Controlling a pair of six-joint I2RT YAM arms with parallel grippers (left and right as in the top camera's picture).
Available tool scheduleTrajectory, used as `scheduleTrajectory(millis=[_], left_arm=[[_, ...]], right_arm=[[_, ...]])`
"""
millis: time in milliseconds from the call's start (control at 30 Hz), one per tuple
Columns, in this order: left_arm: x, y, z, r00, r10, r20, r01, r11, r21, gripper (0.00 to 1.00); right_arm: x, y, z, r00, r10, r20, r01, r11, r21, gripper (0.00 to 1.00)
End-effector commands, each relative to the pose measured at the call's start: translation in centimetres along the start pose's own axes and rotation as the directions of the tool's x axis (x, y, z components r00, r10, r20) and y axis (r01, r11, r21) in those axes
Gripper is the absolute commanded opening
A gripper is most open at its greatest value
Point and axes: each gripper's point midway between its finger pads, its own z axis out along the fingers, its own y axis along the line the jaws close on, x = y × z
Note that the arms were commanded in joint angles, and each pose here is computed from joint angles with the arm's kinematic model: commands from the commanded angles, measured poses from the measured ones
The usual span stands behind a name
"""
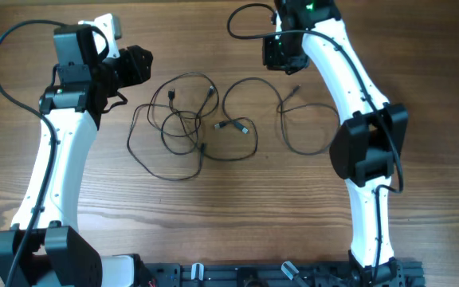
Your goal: Untangle cables
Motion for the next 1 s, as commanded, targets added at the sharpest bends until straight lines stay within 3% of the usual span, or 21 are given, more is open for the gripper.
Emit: scheduleTrajectory(millis=[0, 167, 400, 733, 833, 967], left_arm=[[0.6, -0.3, 0.1, 0.999, -0.018, -0.03, 0.018, 1.0, 0.024, 0.5], [0.8, -0.3, 0.1, 0.999, -0.021, -0.04, 0.022, 1.0, 0.022, 0.5], [1.5, -1.0, 0.3, 0.998, -0.014, -0.062, 0.015, 0.999, 0.031, 0.5], [1.7, -1.4, 0.4, 0.998, -0.006, -0.067, 0.008, 0.999, 0.038, 0.5], [1.7, -1.4, 0.4, 0.998, -0.006, -0.07, 0.009, 0.999, 0.037, 0.49], [1.8, -1.4, 0.4, 0.997, -0.006, -0.071, 0.009, 0.999, 0.037, 0.5]], right_arm=[[0.9, 0.4, 3.2, 0.997, -0.057, -0.052, 0.056, 0.998, -0.013, 0.49], [2.3, -0.2, 5.6, 0.994, -0.047, -0.095, 0.046, 0.999, -0.008, 0.72], [6.4, -3.4, 7.7, 0.956, 0.233, -0.177, -0.199, 0.962, 0.187, 0.73], [10.1, -3.4, 9.8, 0.93, 0.301, -0.209, -0.235, 0.927, 0.292, 0.73], [10.2, -3.2, 9.8, 0.927, 0.315, -0.203, -0.249, 0.922, 0.295, 0.65], [10.4, -3.3, 9.7, 0.924, 0.32, -0.21, -0.25, 0.92, 0.302, 0.21]])
